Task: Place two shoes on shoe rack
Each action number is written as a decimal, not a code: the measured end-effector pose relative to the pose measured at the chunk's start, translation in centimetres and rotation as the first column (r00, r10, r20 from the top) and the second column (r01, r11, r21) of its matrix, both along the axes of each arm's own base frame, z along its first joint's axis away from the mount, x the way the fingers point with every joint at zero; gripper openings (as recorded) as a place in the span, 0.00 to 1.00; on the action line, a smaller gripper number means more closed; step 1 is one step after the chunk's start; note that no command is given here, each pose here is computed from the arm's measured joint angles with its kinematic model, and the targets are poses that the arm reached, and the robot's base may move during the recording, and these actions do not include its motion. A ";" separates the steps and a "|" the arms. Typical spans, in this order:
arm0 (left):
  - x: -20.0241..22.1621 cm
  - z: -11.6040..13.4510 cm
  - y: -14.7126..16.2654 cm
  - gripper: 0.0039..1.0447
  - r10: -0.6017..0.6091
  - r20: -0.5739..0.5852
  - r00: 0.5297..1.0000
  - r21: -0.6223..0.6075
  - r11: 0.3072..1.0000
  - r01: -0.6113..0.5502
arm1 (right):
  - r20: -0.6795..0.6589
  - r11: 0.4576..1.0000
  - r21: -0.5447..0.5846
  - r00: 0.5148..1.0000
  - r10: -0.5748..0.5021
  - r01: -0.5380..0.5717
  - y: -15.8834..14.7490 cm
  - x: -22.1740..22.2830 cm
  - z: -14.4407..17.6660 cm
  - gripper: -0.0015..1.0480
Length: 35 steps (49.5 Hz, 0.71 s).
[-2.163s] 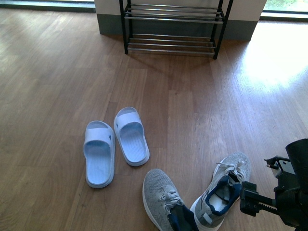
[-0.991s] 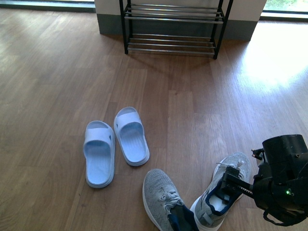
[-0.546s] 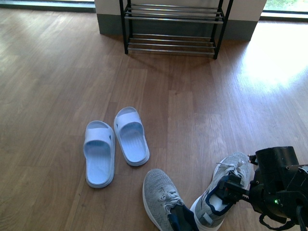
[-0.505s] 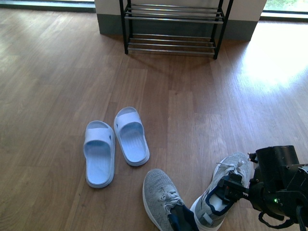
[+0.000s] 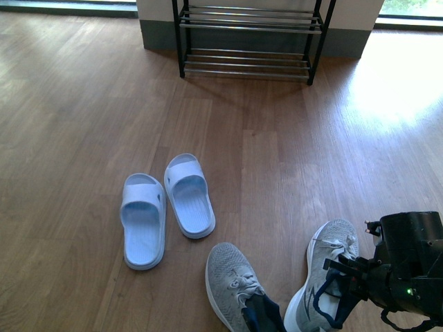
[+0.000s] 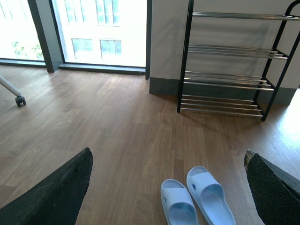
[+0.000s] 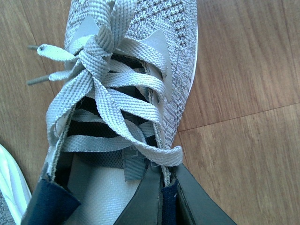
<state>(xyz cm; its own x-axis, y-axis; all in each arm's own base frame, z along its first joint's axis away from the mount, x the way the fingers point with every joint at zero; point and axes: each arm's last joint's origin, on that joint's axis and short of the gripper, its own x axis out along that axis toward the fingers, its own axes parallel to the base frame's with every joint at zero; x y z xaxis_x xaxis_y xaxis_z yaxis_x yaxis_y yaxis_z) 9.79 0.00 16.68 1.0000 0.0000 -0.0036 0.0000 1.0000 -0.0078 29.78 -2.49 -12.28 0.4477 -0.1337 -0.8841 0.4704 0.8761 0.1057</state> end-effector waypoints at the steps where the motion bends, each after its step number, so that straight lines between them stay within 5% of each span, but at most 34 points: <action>1: 0.0 0.0 0.0 0.91 0.000 0.000 1.000 0.000 1.000 0.000 | 0.001 1.000 -0.004 1.000 0.002 -0.002 -0.1 0.0 0.1 0.01; 8: 0.0 0.0 0.0 0.91 0.000 0.000 1.000 0.000 1.000 0.000 | 0.023 0.998 -0.060 1.000 -0.002 0.003 -2.2 0.9 2.6 0.01; 21: 0.0 0.0 0.0 0.91 0.000 0.000 1.000 0.000 1.000 0.000 | 0.209 0.982 -0.186 0.976 0.061 -0.022 -4.9 3.4 12.2 0.01; 35: 0.0 0.0 0.0 0.91 0.000 0.000 1.000 0.000 1.000 0.000 | 0.404 0.863 -0.421 0.794 0.454 -0.279 -0.8 -3.3 24.9 0.01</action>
<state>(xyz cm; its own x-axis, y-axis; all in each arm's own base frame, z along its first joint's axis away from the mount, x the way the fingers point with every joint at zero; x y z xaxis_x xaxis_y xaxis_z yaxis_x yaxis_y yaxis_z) 9.79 0.00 16.68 1.0000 0.0004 -0.0032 -0.0004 1.0000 -0.0078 26.53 -3.31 12.65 0.8704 -0.1077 -0.4804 0.0716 0.9931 -0.0929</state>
